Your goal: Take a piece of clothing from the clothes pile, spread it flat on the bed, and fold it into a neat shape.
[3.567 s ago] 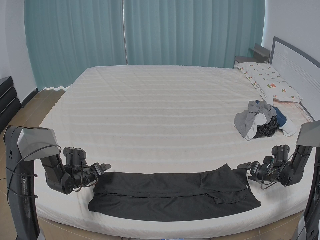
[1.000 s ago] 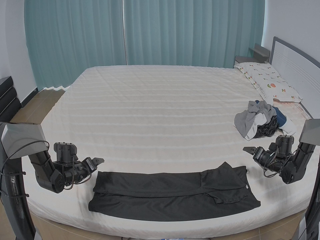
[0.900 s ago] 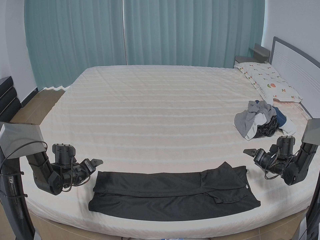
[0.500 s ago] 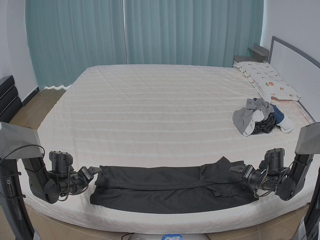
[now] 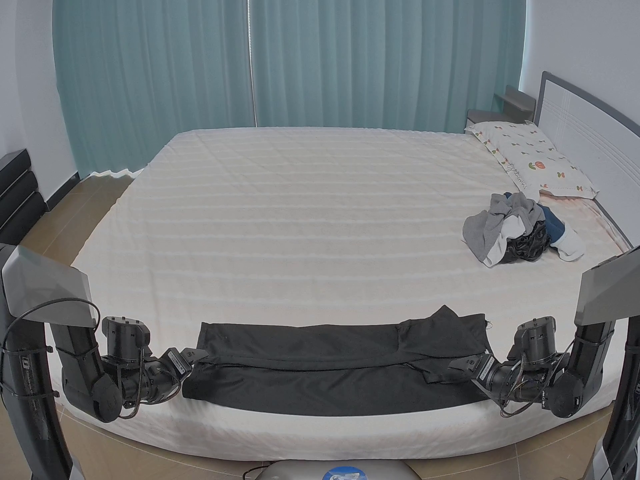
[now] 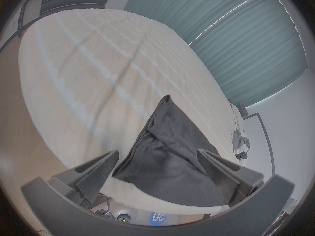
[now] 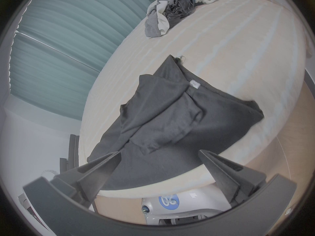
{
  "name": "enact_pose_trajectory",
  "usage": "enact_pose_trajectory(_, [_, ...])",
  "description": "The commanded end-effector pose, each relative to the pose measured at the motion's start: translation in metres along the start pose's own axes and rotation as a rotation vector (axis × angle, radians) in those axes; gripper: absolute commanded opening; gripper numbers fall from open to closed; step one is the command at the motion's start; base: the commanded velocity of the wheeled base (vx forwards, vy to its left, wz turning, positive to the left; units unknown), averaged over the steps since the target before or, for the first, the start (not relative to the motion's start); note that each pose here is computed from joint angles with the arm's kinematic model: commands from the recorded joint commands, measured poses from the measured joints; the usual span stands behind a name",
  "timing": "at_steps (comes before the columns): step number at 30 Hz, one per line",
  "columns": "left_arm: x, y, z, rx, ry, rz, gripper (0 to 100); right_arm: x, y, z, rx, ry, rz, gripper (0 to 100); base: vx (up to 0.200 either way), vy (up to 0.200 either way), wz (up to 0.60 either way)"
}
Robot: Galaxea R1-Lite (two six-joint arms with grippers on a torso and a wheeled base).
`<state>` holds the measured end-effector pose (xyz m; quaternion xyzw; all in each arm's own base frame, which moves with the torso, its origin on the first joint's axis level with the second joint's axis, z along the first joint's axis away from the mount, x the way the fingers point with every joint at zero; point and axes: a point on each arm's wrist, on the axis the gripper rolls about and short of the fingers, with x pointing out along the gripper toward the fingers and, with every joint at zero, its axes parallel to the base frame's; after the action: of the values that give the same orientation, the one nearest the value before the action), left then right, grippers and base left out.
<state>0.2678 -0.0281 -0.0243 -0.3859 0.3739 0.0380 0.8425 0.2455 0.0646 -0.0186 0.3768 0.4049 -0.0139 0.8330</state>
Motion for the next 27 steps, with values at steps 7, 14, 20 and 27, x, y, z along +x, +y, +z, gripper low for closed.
enact_pose_trajectory(7, [0.003,0.001,-0.001,0.001,-0.004,-0.003,100,0.028,0.008,-0.012,0.005,-0.075,0.02,100,0.0,0.0,0.0])
enact_pose_trajectory(14, [0.004,0.001,0.0,0.0,-0.009,-0.014,100,0.038,0.007,-0.009,0.014,-0.099,0.028,100,0.0,0.0,0.0])
enact_pose_trajectory(20, [0.004,0.001,0.0,0.002,-0.009,-0.014,100,0.051,0.007,-0.008,0.012,-0.132,0.022,100,0.0,0.0,0.0])
enact_pose_trajectory(27, [0.004,0.001,0.0,0.001,-0.008,-0.013,100,0.053,0.008,-0.006,0.014,-0.148,0.022,0,0.0,0.0,0.0])
